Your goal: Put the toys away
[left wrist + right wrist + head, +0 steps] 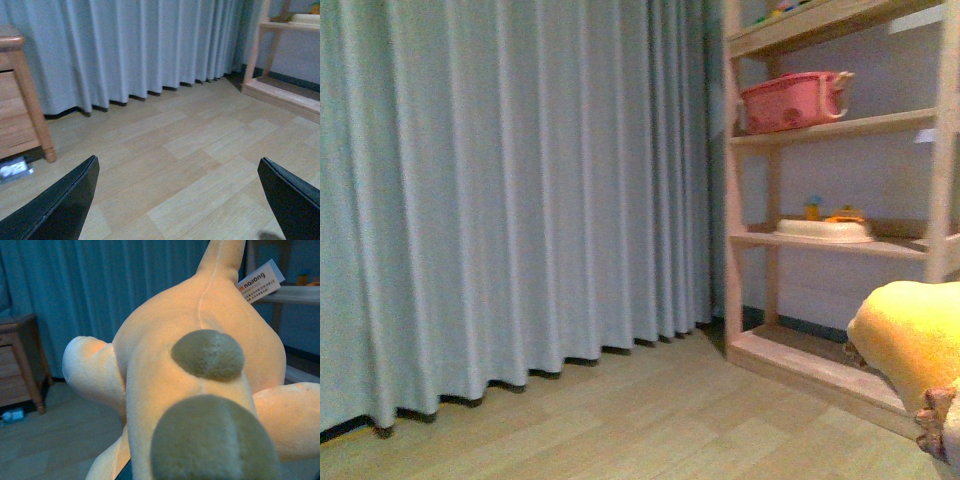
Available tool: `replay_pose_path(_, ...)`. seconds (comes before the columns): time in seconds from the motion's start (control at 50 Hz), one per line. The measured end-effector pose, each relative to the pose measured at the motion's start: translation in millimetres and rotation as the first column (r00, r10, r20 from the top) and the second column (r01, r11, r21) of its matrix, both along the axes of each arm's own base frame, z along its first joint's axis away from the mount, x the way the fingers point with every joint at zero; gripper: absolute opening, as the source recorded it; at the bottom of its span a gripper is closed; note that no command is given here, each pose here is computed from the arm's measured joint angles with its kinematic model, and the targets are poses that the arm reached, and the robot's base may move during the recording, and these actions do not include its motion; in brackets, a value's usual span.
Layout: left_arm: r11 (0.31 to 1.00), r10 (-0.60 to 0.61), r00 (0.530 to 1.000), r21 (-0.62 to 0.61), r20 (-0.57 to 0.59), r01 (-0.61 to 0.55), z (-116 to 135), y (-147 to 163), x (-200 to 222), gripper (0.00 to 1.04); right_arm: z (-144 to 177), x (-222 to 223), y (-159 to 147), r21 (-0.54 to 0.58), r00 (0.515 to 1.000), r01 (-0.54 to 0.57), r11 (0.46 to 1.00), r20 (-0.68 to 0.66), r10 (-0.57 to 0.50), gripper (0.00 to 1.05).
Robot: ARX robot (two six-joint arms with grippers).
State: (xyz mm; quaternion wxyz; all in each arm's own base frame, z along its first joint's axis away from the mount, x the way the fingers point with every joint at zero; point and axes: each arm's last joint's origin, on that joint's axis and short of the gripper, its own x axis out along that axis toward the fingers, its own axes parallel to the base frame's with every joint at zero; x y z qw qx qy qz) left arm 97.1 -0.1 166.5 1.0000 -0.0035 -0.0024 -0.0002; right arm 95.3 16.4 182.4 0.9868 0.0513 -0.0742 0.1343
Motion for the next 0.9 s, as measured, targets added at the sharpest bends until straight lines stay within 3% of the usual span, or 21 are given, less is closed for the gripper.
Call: replay_pose_path(0.899,1.0,-0.008,1.0,0.001,-0.001,0.008,-0.1,-0.3,0.0,0.99,0.0,0.1,-0.5,0.002,1.0,0.013,1.0,0.0,-0.013,0.09)
